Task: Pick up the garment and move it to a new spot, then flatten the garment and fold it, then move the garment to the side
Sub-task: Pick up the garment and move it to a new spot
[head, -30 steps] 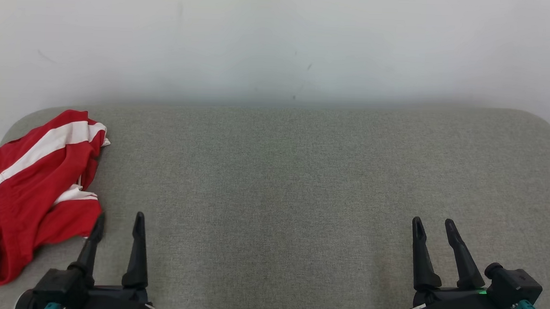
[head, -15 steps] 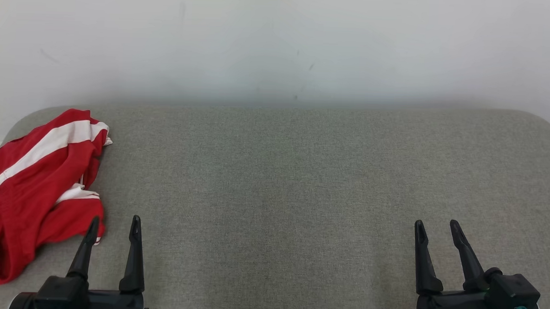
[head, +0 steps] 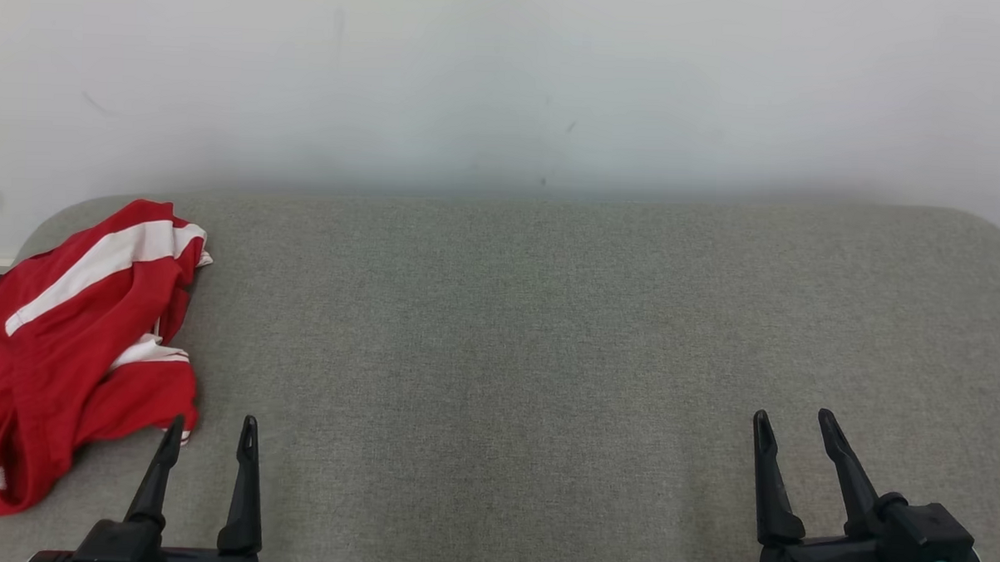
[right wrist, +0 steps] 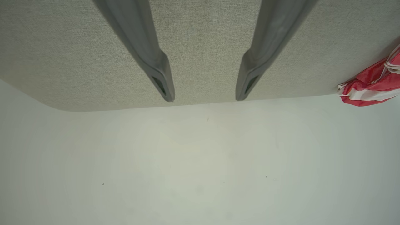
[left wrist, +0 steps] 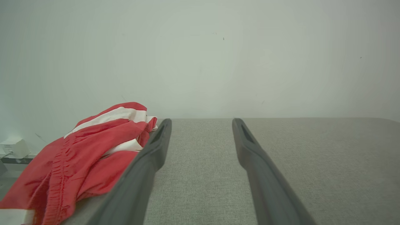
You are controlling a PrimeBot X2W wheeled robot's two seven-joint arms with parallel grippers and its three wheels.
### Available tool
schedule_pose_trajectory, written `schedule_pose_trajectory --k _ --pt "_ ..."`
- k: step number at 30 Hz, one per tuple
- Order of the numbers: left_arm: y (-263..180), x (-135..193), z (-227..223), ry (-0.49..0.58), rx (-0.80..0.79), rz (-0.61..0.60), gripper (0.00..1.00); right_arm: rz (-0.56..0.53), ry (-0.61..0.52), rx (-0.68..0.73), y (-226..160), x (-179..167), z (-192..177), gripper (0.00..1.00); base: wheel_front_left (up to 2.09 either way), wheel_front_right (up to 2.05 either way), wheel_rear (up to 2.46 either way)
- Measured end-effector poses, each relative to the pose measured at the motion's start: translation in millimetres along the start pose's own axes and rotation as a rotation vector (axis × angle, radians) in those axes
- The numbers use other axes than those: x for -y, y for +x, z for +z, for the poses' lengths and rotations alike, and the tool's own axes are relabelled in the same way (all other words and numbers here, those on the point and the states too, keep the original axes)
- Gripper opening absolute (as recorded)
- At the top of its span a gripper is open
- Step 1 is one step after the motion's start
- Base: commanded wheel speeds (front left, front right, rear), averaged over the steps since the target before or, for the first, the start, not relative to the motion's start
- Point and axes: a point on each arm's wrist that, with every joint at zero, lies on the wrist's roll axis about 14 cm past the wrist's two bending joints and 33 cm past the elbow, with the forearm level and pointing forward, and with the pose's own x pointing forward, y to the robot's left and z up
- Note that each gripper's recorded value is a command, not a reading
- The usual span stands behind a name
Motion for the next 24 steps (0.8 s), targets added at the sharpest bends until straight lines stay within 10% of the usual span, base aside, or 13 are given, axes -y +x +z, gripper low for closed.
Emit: schedule_pose_trajectory --k 24 --pt "-2.6 -18.4 8.7 -0.002 -0.01 0.058 1.0 0.013 0.019 -0.037 1.1 -4.9 -4.5 1.0 0.0 0.0 0.0"
